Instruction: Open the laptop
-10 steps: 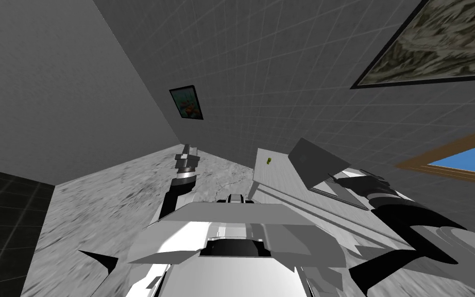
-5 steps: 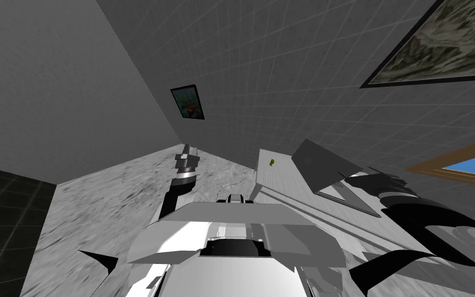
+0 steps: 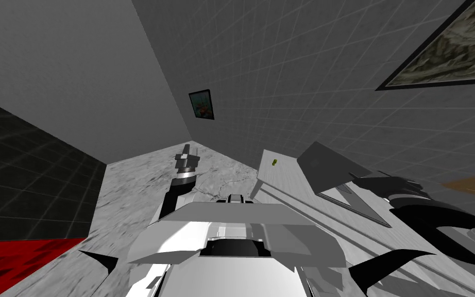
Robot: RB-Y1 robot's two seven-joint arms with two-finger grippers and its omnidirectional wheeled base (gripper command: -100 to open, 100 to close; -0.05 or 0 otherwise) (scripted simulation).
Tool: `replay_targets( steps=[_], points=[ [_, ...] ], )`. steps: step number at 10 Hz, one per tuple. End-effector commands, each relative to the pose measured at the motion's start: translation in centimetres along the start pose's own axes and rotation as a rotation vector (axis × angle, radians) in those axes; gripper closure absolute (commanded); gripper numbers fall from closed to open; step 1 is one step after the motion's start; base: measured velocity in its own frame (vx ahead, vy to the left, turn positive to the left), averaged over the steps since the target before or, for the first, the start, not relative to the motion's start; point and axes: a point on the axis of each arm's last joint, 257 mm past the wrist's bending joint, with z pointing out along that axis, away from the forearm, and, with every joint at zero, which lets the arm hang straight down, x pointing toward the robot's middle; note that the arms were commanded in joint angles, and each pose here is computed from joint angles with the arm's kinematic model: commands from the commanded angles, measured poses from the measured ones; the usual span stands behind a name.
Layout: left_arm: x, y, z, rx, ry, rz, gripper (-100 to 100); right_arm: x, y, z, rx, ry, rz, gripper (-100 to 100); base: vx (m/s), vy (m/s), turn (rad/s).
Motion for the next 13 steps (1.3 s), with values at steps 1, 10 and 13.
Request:
replay_targets(
  steps=[1, 10, 13],
  points=[
    [0.0, 0.0, 0.0, 0.0, 0.0, 0.0, 0, 2.4, -1.1, 0.2, 0.018, 0.049, 0.061, 100, -0.092, -0.014, 0.16],
    [0.0, 0.0, 0.0, 0.0, 0.0, 0.0, 0, 7.7, -5.0, 0.7, 0.099, 0.141, 0.266, 100, -0.13, -0.023, 0.155],
    [0.0, 0.0, 0.0, 0.0, 0.0, 0.0, 0, 9.4, -5.9, 0.6, 0.155, 0.162, 0.344, 100, -0.109, -0.032, 0.172]
  ],
)
